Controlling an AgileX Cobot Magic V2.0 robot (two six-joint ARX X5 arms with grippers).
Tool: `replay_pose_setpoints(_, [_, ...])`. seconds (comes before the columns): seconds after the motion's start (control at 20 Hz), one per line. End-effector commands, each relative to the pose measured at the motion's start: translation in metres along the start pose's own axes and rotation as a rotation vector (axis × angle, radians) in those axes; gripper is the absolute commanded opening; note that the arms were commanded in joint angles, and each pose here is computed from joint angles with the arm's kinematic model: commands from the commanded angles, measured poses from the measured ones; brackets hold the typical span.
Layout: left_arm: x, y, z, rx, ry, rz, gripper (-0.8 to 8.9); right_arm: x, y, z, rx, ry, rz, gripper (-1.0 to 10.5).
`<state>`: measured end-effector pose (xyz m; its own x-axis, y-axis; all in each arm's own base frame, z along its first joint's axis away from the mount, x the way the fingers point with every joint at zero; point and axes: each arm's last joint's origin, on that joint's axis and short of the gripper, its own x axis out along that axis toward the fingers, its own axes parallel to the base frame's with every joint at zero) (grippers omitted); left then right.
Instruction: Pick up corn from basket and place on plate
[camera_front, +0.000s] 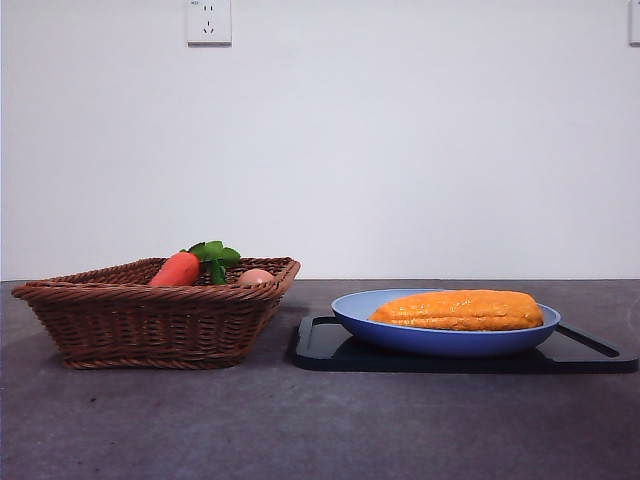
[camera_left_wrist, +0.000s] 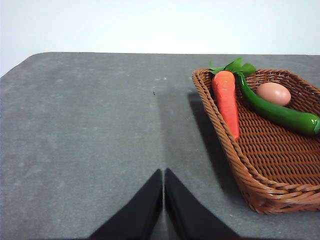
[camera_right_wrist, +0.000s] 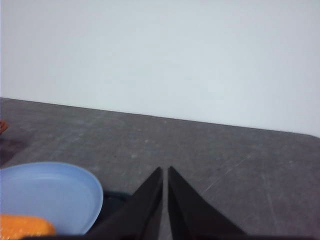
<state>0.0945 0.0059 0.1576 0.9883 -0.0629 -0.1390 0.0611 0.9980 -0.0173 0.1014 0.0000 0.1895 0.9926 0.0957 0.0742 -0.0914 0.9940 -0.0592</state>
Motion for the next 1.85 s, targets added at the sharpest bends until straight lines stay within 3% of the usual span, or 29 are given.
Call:
replay_pose_setpoints(0.05, [0.003, 0.001, -0.008, -0.009, 0.019, 0.006, 0.08, -0.001, 0.001, -0.004, 0.019, -0.010, 0.006, 0.0])
replay_pose_setpoints(0.25, [0.003, 0.001, -0.008, -0.009, 0.019, 0.006, 0.08, -0.003, 0.003, -0.014, 0.025, -0.013, 0.018, 0.0])
replay_pose_setpoints(1.0, [0.003, 0.001, -0.008, -0.008, 0.018, 0.006, 0.08, -0.008, 0.006, -0.036, 0.069, 0.211, 0.032, 0.0])
replay_pose_setpoints(1.85, [0.003, 0.001, -0.008, -0.008, 0.018, 0.006, 0.08, -0.007, 0.005, -0.032, 0.064, 0.165, 0.030, 0.0])
